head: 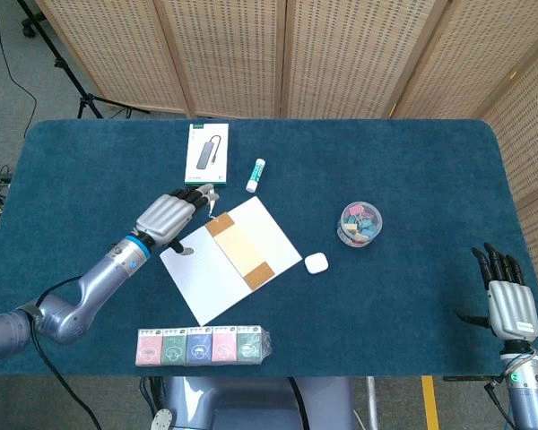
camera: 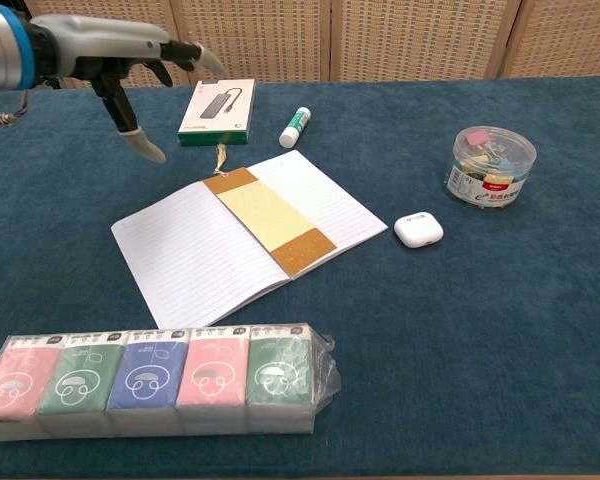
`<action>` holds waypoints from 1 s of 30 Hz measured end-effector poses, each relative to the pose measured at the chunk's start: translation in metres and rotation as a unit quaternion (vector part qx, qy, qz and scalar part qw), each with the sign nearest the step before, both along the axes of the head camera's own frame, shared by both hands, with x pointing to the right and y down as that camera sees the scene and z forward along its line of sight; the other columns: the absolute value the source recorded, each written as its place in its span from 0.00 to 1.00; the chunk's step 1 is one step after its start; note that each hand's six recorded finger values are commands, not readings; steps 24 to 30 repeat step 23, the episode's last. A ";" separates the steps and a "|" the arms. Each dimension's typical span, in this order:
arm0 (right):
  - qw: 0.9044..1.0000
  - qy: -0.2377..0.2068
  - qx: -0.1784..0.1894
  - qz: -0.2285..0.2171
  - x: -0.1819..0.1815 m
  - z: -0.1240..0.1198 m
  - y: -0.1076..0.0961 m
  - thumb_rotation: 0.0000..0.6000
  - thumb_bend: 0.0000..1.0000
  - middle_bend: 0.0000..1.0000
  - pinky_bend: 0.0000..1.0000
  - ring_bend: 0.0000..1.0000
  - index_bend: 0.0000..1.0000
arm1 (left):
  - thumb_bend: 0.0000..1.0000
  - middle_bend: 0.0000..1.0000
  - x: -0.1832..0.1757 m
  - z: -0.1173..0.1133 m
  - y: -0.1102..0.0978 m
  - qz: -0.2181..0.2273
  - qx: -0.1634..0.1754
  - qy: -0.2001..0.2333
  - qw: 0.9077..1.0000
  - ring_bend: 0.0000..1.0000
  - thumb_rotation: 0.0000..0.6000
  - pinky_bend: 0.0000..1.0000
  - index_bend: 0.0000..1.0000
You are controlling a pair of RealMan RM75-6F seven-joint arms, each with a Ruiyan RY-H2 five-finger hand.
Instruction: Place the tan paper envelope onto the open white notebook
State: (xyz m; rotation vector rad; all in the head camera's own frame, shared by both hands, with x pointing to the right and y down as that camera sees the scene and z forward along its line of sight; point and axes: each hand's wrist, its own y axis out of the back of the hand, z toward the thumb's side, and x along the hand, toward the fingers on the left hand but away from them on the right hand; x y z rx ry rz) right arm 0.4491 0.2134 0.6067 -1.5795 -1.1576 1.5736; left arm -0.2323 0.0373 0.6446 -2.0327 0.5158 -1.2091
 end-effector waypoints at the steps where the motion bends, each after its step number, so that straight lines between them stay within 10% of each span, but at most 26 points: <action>1: 1.000 -0.001 0.001 0.000 0.000 0.000 0.000 1.00 0.00 0.00 0.00 0.00 0.00 | 0.00 0.00 -0.006 -0.004 0.000 -0.007 0.009 0.003 1.000 0.00 1.00 0.09 0.00; 10: 1.000 -0.015 0.015 -0.004 -0.003 -0.006 -0.001 1.00 0.00 0.00 0.00 0.00 0.00 | 0.00 0.00 -0.090 -0.033 0.024 -0.111 0.098 0.025 0.989 0.00 1.00 0.01 0.00; 23: 0.998 -0.038 0.049 -0.019 -0.010 -0.021 0.001 1.00 0.00 0.00 0.00 0.00 0.00 | 0.00 0.00 -0.225 -0.062 0.153 -0.280 0.156 -0.048 0.946 0.00 1.00 0.00 0.00; 30: 0.998 -0.038 0.049 -0.019 -0.010 -0.021 0.001 1.00 0.00 0.00 0.00 0.00 0.00 | 0.00 0.00 -0.225 -0.062 0.153 -0.280 0.156 -0.048 0.946 0.00 1.00 0.00 0.00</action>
